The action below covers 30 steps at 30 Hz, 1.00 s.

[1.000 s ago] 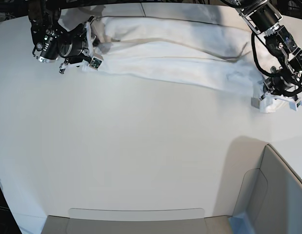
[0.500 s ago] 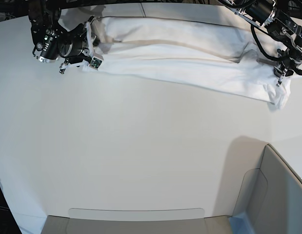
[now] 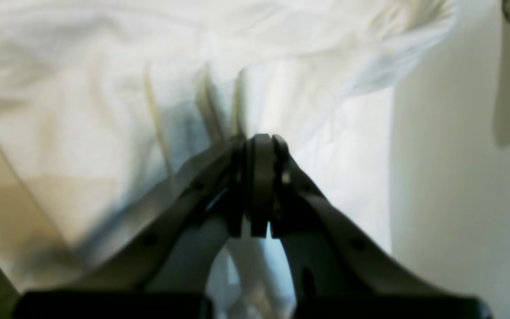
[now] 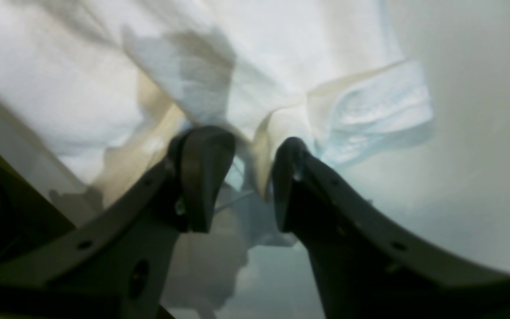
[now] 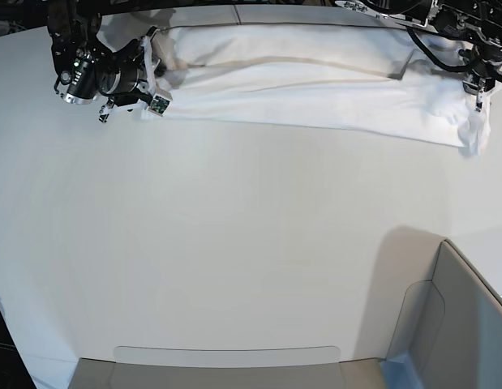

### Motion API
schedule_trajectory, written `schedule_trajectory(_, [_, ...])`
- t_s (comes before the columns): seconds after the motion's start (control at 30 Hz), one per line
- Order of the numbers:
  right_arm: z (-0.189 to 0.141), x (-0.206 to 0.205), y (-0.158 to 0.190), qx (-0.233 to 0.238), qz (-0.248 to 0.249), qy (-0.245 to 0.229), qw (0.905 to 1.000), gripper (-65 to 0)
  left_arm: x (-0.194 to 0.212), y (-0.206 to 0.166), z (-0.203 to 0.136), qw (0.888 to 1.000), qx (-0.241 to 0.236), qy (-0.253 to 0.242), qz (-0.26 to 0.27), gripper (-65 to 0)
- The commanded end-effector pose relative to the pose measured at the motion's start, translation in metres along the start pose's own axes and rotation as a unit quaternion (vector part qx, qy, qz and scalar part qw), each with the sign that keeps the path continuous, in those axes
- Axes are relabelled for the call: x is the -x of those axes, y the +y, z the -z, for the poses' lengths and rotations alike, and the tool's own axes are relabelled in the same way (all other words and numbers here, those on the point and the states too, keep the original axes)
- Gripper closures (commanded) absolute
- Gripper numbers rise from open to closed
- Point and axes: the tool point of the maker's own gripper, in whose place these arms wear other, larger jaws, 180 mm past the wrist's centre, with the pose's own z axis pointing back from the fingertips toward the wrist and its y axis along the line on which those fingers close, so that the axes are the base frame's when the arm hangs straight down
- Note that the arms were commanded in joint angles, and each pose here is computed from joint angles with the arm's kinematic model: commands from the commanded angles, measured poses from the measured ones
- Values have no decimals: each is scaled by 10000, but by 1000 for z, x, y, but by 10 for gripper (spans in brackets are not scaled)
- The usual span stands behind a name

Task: Layout the t-shirt on the table in an organized manner, then fold the t-shirt properly
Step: 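Pull the hem end with the left gripper away from the right gripper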

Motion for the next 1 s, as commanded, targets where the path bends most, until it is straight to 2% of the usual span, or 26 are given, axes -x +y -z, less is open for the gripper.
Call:
schedule_trajectory(0.0, [-4,-2,-3,58,-114,-46,9999,-216,-16,-11,-5,9996,141,-237,79,-20])
schedule_trajectory(0.2, [-4,-3,-3,52,-108,-58,9999,-216,-13,-34,-1,9988,332,-155,335,-20])
schedule_trajectory(0.37, [-4,-2,-3,49,-115,-41,9999,-216,-30,-47,-26,9953,372,-650,615,-20])
schedule_trajectory(0.5, [-4,-2,-3,49,-115,-41,9999,-216,-20,-33,-35,9947,185,-733,691,0])
schedule_trajectory(0.77, [-4,-2,-3,49,-115,-41,9999,-216,24,-10,-22,9986,-9,-197,491,0])
schedule_trajectory(0.97, [-4,-2,-3,49,-115,-41,9999,-216,25,-7,-22,9994,-78,-163,284,0])
